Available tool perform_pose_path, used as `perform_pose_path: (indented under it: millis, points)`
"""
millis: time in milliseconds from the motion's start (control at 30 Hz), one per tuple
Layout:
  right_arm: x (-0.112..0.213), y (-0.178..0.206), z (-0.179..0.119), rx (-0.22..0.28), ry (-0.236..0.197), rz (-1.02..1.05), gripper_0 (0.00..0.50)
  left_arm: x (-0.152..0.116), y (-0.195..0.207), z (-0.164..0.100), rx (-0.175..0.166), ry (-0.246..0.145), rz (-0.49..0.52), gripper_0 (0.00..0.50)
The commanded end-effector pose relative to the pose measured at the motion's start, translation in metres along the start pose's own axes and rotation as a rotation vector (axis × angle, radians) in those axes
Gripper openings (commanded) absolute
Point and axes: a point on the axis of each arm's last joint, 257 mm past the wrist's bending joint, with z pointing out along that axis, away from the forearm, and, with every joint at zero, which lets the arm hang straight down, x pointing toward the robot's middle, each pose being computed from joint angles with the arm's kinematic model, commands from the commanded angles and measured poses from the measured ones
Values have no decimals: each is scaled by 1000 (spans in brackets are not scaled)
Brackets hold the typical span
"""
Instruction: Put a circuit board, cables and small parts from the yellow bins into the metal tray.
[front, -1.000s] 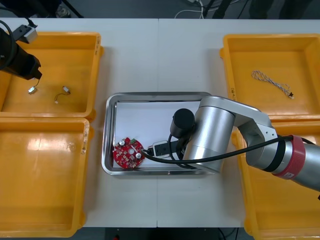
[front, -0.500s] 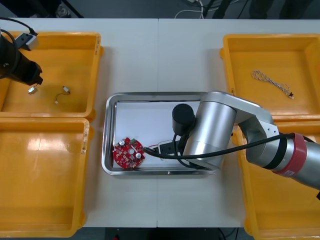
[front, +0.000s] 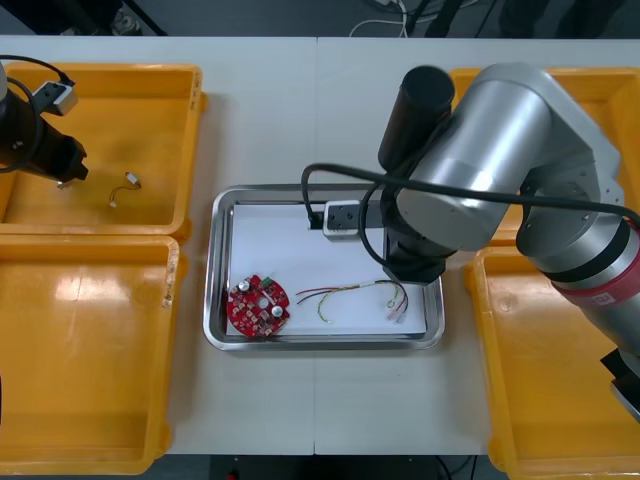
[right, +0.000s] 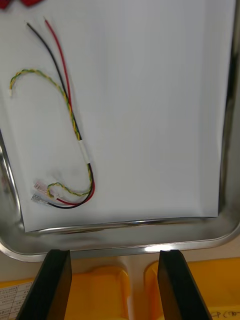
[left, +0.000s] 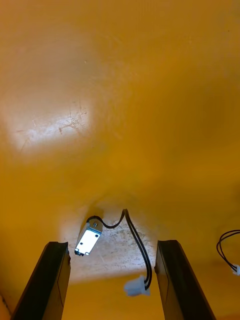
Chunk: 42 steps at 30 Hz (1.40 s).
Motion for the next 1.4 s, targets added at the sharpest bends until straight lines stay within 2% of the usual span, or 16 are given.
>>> perform_pose_path:
  millis: [33, 233, 567, 967, 1400]
  points:
    - [-15, -37, -44, 70, -128, 48, 500, -28, 19, -20, -53, -54, 186, 500]
    - [21, -64, -66, 88, -152, 147, 500, -27, 19, -12, -58, -63, 192, 500]
    - [98, -111, -100, 184, -101, 318, 500, -21, 21, -4, -64, -71, 202, 500]
    - [165, -144, -100, 192, -59, 580, 500, -7, 23, 9, -64, -67, 208, 500]
    - [231, -163, -97, 236, 33, 805, 500, 9, 24, 22, -58, -63, 212, 500]
